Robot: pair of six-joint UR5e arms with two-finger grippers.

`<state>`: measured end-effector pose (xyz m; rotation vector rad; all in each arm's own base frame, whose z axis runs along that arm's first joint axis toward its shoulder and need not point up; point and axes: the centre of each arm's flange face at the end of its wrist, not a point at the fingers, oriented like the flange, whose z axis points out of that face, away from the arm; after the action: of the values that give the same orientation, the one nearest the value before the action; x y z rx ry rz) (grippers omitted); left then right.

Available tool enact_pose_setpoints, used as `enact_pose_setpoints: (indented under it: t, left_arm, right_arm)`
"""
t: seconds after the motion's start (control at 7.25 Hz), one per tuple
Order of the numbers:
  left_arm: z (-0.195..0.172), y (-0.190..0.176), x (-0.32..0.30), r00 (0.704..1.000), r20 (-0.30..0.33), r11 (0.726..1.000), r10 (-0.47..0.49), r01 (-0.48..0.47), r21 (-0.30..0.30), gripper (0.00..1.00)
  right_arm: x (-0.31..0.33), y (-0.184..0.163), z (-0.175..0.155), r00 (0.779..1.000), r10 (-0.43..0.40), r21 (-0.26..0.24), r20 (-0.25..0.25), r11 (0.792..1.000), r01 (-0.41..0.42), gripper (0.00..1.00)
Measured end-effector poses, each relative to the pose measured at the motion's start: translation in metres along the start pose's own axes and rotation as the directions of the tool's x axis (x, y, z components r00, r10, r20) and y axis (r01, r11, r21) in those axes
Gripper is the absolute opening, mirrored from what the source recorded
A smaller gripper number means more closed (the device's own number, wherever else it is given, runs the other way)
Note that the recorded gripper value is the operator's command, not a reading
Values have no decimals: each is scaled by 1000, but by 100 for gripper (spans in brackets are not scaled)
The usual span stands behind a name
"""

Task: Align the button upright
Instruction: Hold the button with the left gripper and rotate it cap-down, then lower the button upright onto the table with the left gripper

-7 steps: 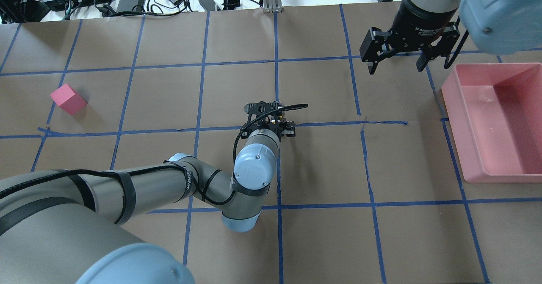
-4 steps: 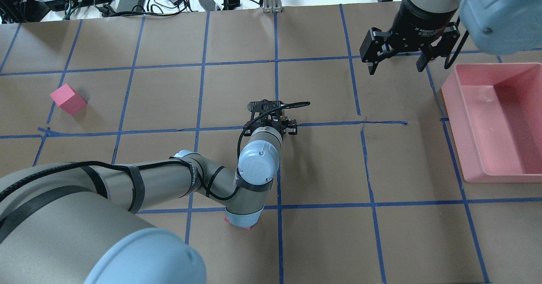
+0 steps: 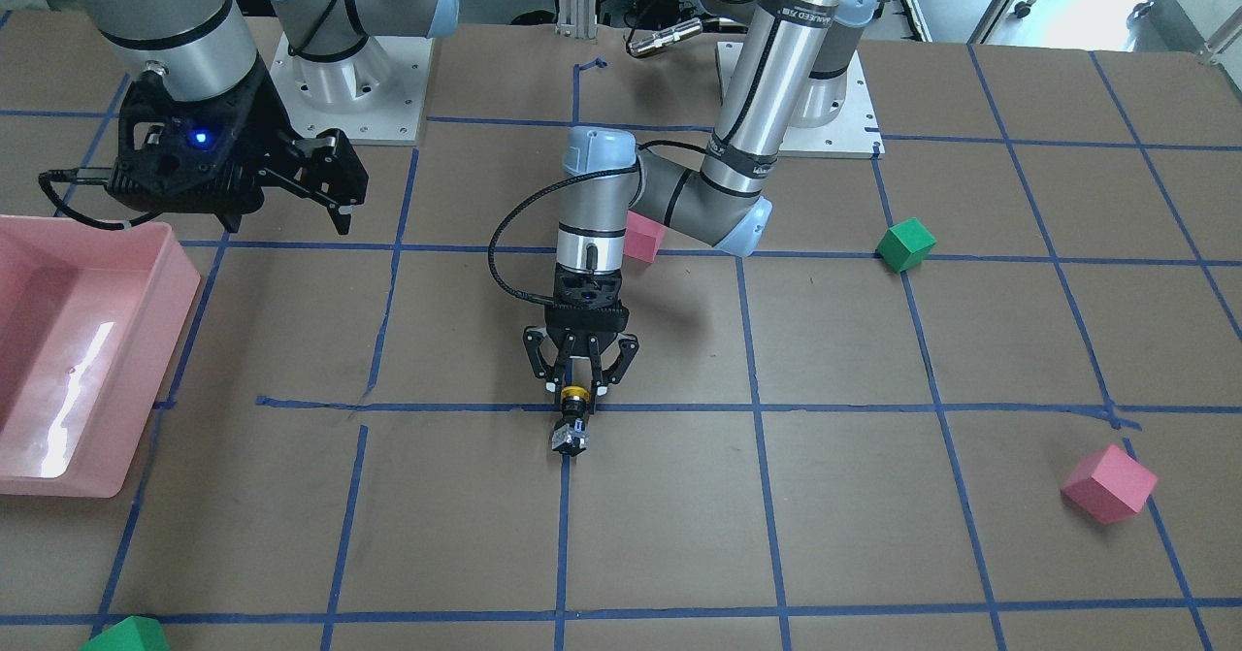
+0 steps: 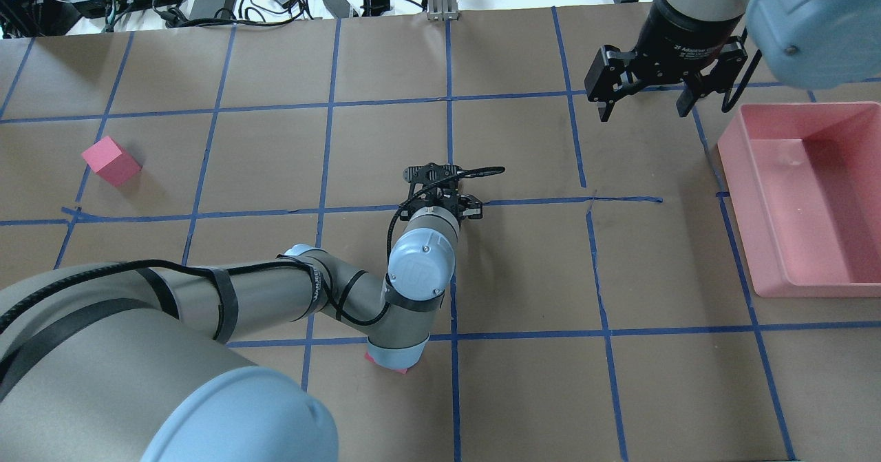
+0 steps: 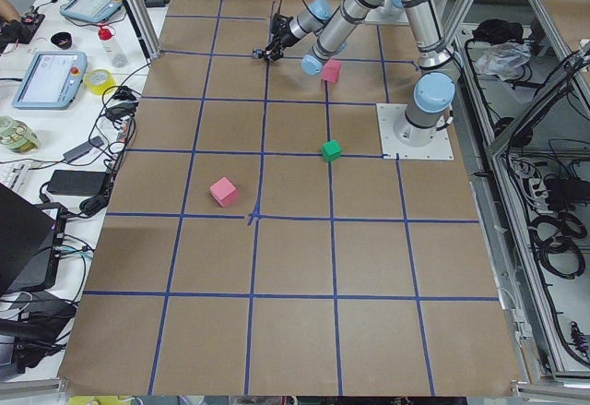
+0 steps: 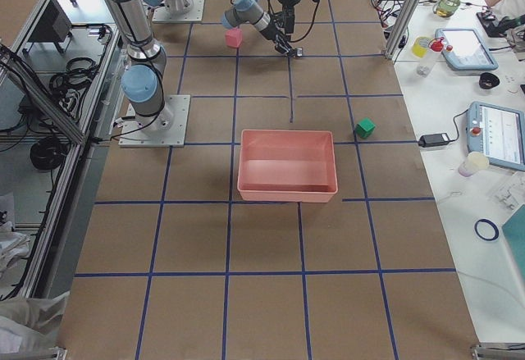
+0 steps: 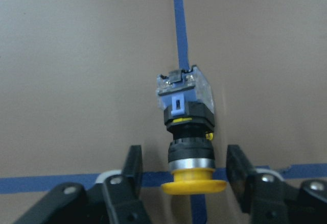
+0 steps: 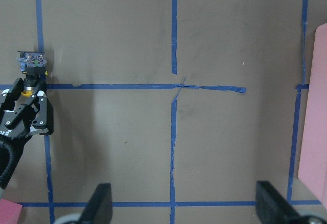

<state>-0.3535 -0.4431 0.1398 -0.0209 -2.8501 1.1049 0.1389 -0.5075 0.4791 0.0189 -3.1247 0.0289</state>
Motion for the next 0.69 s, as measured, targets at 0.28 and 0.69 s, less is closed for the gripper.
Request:
enact_pose_setpoints:
  t: [0.28,0.69]
  left_arm:
    - [-1,-2,1,1000,2,1000,3,-3,-4,4]
    - [-18,-64,6,999,35,997,-23,25,-71,0]
  right_arm:
    - [0,0,0,1000,0,0,0,1000,0,100]
    - [0,0,0,1000,0,-1,0,1000,0,100]
